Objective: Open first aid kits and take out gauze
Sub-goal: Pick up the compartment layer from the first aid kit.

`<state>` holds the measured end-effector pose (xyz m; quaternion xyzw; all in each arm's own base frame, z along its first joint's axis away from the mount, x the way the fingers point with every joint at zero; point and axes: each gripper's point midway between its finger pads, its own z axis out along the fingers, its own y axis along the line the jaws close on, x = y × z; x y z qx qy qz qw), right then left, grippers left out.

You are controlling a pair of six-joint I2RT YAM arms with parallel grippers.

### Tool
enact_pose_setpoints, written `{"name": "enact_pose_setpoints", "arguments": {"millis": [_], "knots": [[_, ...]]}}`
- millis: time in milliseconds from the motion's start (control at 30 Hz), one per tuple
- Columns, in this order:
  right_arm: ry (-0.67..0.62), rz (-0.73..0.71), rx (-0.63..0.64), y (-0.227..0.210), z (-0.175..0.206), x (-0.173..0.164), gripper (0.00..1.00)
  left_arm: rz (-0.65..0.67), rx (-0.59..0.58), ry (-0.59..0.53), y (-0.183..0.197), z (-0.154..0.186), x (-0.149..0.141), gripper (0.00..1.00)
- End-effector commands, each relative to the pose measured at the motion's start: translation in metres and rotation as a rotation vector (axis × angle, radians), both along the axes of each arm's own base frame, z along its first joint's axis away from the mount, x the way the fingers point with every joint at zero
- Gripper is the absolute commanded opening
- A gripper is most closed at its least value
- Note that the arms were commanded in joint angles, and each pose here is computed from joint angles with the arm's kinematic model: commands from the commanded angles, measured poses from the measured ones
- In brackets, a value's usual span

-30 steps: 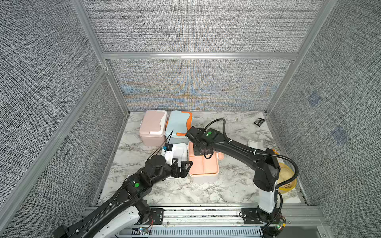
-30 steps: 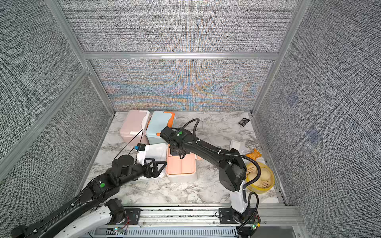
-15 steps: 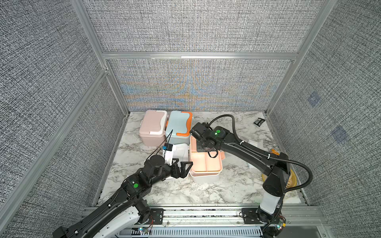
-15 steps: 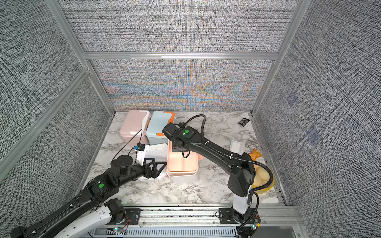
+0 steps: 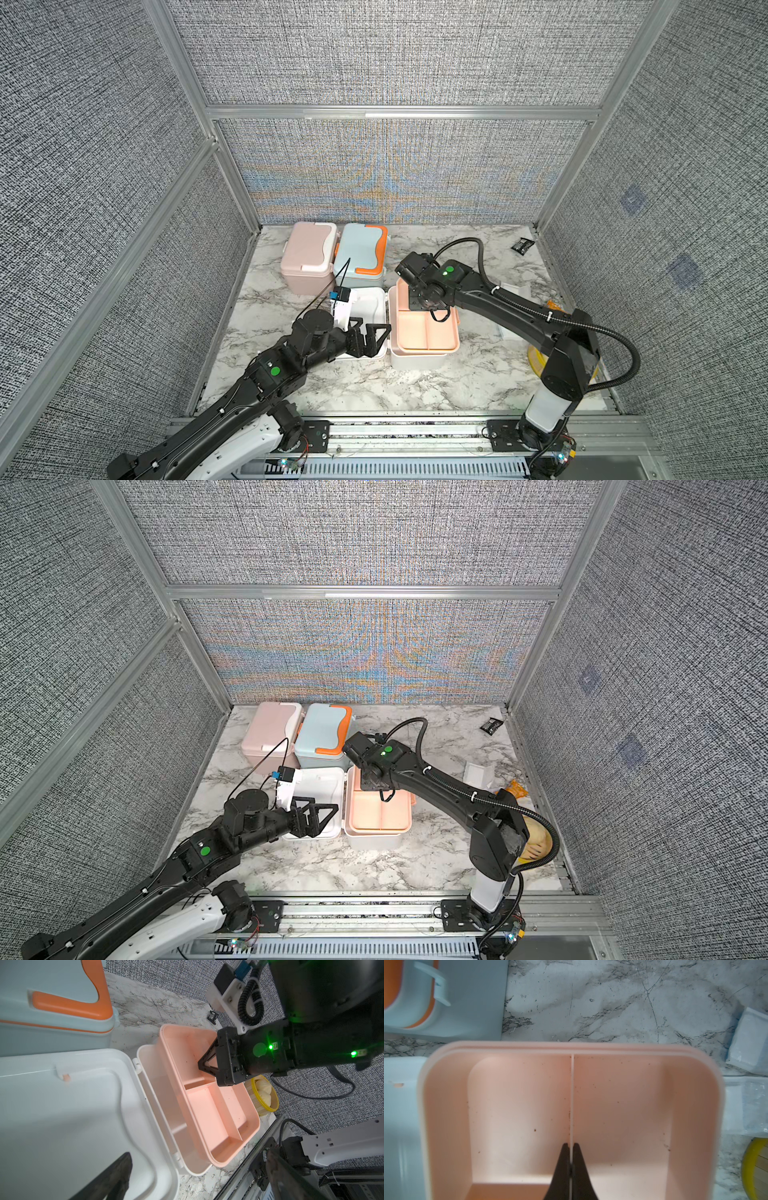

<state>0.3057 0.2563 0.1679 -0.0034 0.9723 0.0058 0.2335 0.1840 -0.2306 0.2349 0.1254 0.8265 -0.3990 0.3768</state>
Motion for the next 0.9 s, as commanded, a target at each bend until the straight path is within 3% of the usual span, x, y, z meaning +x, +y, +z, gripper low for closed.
{"name": "enact_pose_setpoints", "arguments": {"millis": [0, 367, 600, 867], "knots": [[-0.023, -0.001, 0.041, 0.003, 0.008, 0.002, 0.00, -0.013, -0.024, -0.026, -0.004, 0.010, 0.002, 1.00], [-0.128, 0.110, 0.221, 0.009, 0.053, -0.012, 0.00, -0.032, -0.032, -0.046, -0.010, 0.023, 0.003, 1.00], [-0.383, 0.229, 0.426, -0.010, 0.117, -0.031, 0.00, -0.072, -0.073, -0.116, -0.014, 0.062, 0.000, 1.00], [-0.744, 0.219, 0.541, -0.087, 0.190, -0.068, 0.00, -0.086, -0.116, -0.291, -0.003, 0.109, -0.007, 1.00]]}}
